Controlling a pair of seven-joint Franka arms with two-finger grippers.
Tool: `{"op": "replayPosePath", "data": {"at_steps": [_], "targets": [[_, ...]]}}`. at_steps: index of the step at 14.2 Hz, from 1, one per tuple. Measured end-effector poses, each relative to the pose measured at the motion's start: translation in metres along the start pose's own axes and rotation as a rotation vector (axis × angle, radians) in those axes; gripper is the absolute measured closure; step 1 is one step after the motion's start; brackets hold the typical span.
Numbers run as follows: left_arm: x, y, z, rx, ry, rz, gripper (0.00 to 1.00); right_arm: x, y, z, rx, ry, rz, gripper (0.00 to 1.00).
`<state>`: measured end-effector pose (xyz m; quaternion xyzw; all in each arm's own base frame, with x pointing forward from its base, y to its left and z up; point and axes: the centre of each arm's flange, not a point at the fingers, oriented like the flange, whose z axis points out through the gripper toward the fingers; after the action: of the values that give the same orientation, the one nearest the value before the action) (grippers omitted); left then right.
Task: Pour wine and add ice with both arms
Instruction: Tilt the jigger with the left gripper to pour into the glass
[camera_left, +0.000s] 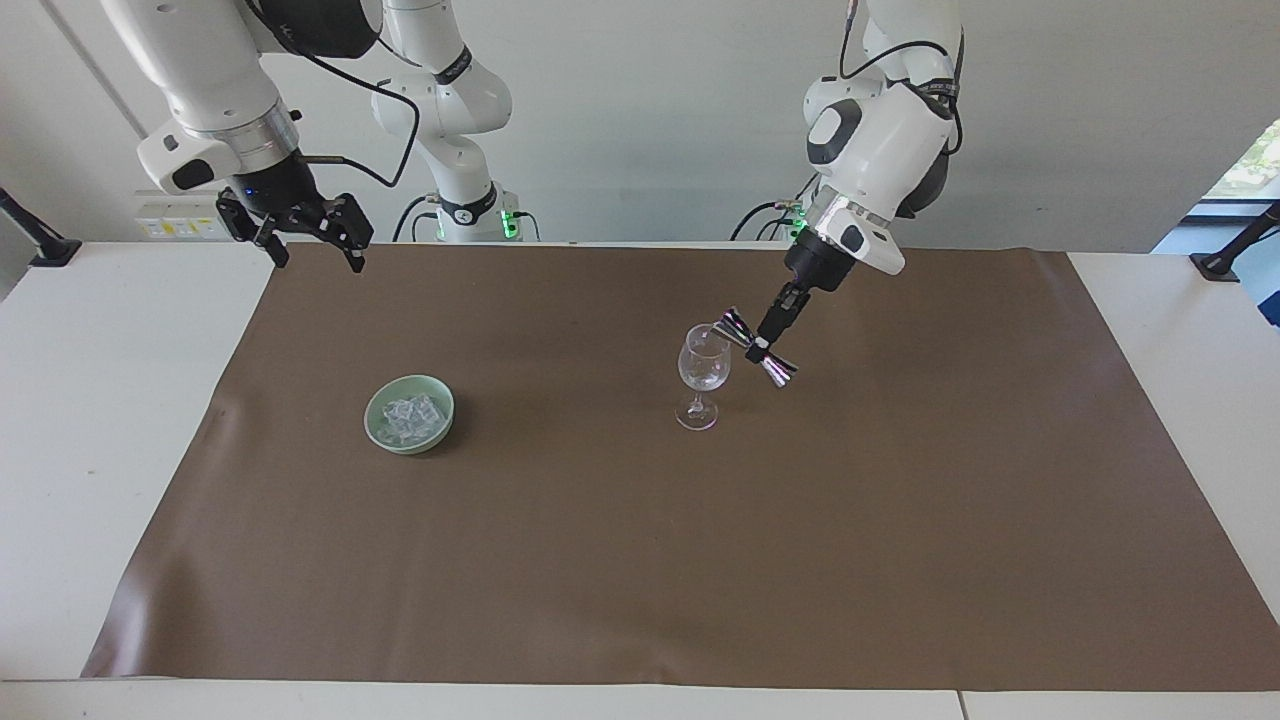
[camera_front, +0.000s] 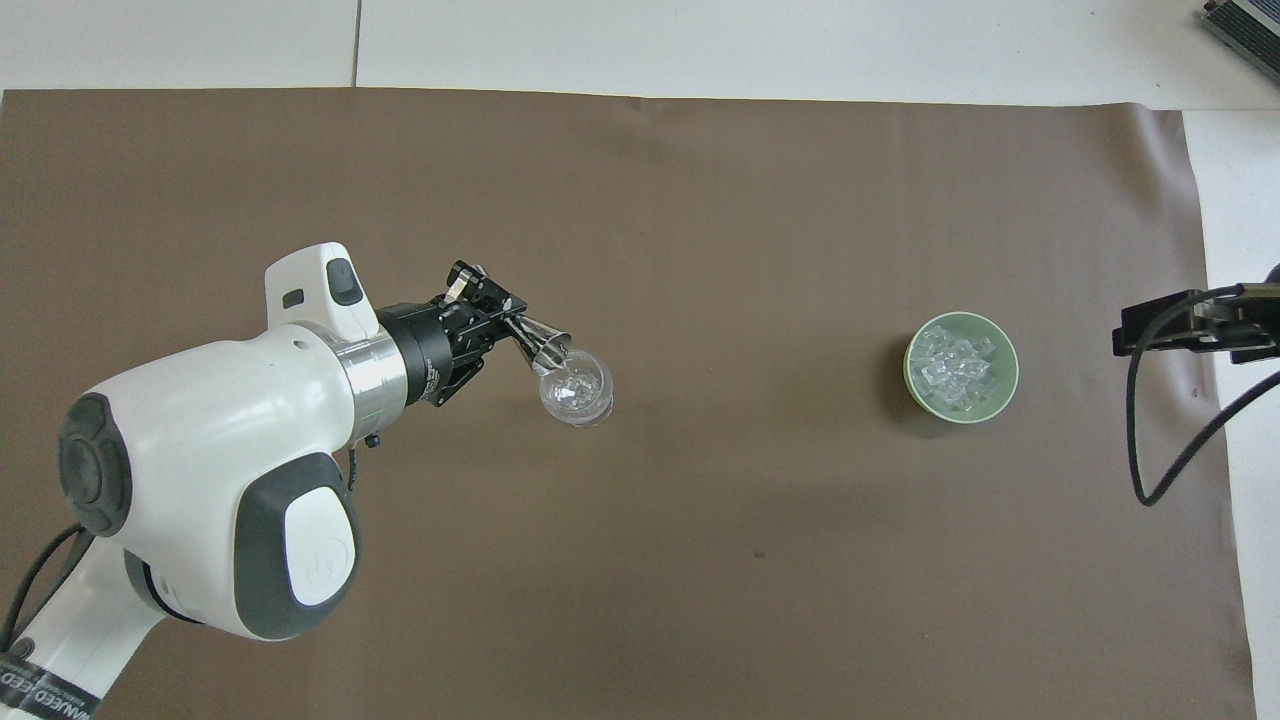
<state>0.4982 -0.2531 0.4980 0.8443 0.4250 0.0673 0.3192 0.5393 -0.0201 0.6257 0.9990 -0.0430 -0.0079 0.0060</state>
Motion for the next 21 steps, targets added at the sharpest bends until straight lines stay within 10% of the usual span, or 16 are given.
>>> {"op": "replayPosePath", "data": {"at_steps": [21], "targets": [[-0.019, 0.007, -0.003, 0.05, 0.128, 0.286, 0.78, 0.0, 0.0, 0.0, 0.0, 0.0, 0.0, 0.0]]}}
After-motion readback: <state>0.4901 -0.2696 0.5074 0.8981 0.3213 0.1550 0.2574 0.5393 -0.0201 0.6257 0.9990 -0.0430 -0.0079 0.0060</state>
